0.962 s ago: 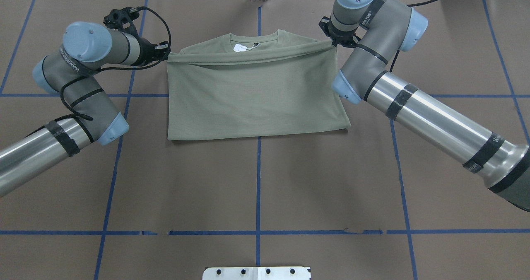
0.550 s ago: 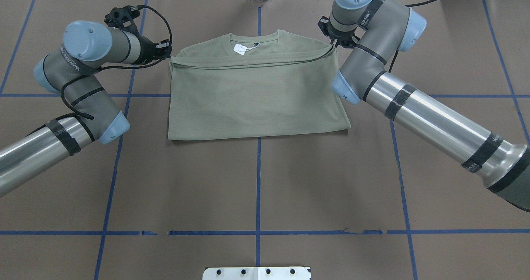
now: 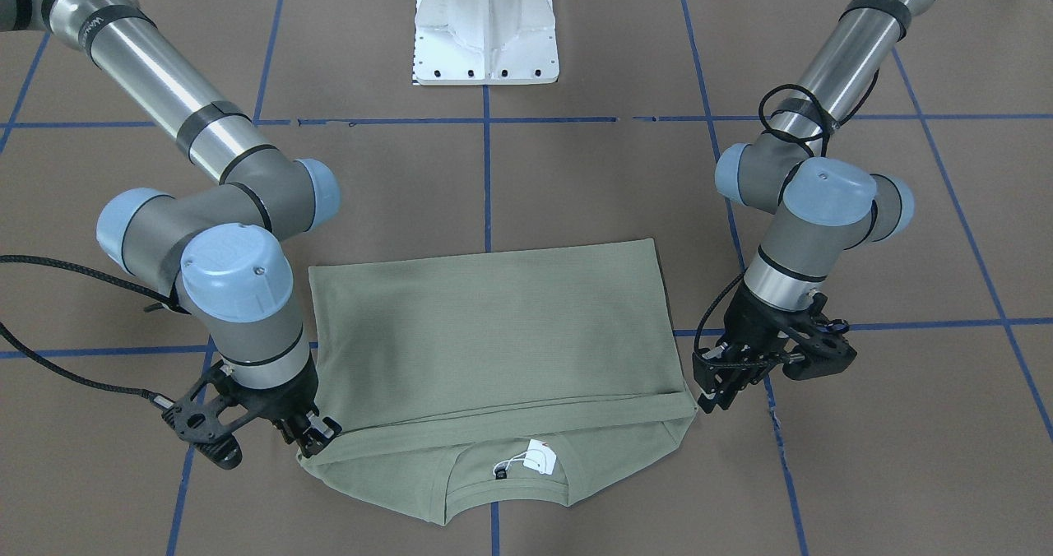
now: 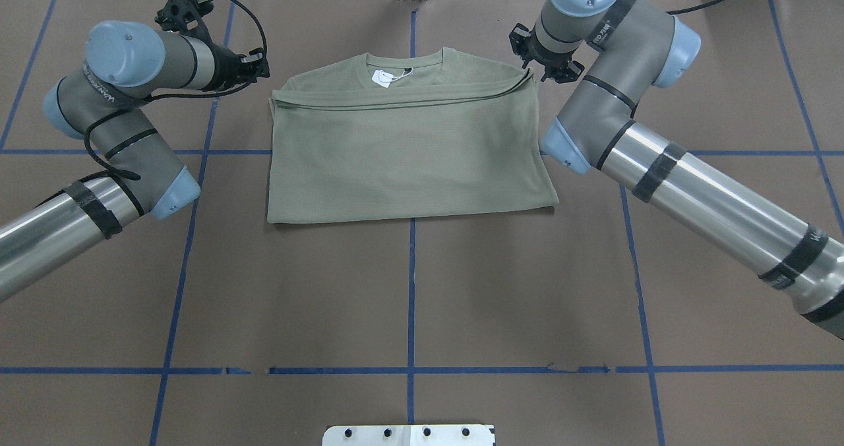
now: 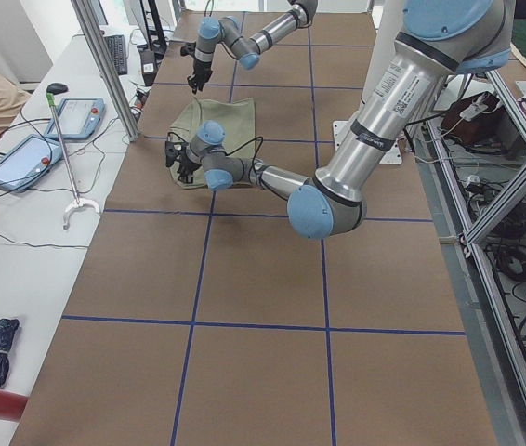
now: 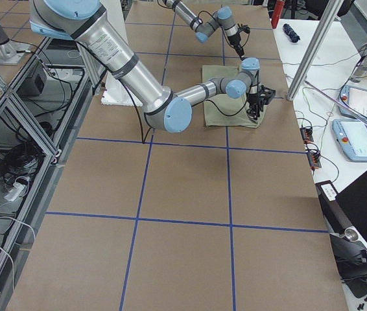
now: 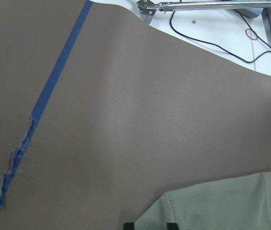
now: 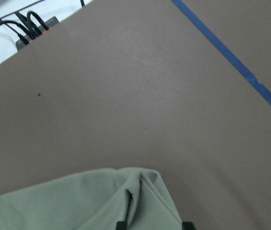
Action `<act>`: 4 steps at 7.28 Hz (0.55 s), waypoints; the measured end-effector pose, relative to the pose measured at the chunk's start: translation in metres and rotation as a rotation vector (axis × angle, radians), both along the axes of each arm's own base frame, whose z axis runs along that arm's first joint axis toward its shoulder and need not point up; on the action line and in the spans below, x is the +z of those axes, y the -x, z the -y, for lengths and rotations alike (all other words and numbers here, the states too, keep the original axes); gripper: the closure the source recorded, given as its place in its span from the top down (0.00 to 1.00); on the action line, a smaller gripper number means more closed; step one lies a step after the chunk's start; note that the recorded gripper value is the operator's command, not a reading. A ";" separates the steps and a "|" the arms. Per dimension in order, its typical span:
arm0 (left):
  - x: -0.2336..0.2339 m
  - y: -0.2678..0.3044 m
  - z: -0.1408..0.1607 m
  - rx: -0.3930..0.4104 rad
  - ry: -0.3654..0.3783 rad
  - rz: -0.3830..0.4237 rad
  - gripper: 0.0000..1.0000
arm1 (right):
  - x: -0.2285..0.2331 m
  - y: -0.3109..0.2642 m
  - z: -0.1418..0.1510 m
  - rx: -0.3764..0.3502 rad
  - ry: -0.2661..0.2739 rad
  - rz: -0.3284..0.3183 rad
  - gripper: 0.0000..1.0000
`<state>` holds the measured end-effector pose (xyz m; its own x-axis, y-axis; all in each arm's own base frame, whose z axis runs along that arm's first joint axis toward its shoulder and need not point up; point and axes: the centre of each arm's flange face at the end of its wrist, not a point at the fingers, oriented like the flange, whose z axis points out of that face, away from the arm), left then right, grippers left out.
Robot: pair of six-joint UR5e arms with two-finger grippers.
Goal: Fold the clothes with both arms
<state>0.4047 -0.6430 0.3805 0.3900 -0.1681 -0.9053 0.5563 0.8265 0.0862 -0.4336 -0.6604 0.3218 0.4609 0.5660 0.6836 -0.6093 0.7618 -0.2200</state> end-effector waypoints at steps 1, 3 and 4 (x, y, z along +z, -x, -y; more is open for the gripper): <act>-0.002 0.001 0.000 -0.002 -0.002 -0.005 0.37 | 0.016 -0.011 -0.041 -0.030 0.019 0.046 0.64; -0.007 0.004 -0.001 -0.002 -0.011 -0.013 0.38 | 0.044 -0.025 -0.108 -0.027 0.085 0.098 0.70; -0.008 0.004 -0.002 -0.002 -0.013 -0.015 0.38 | 0.046 -0.027 -0.129 0.003 0.123 0.131 0.71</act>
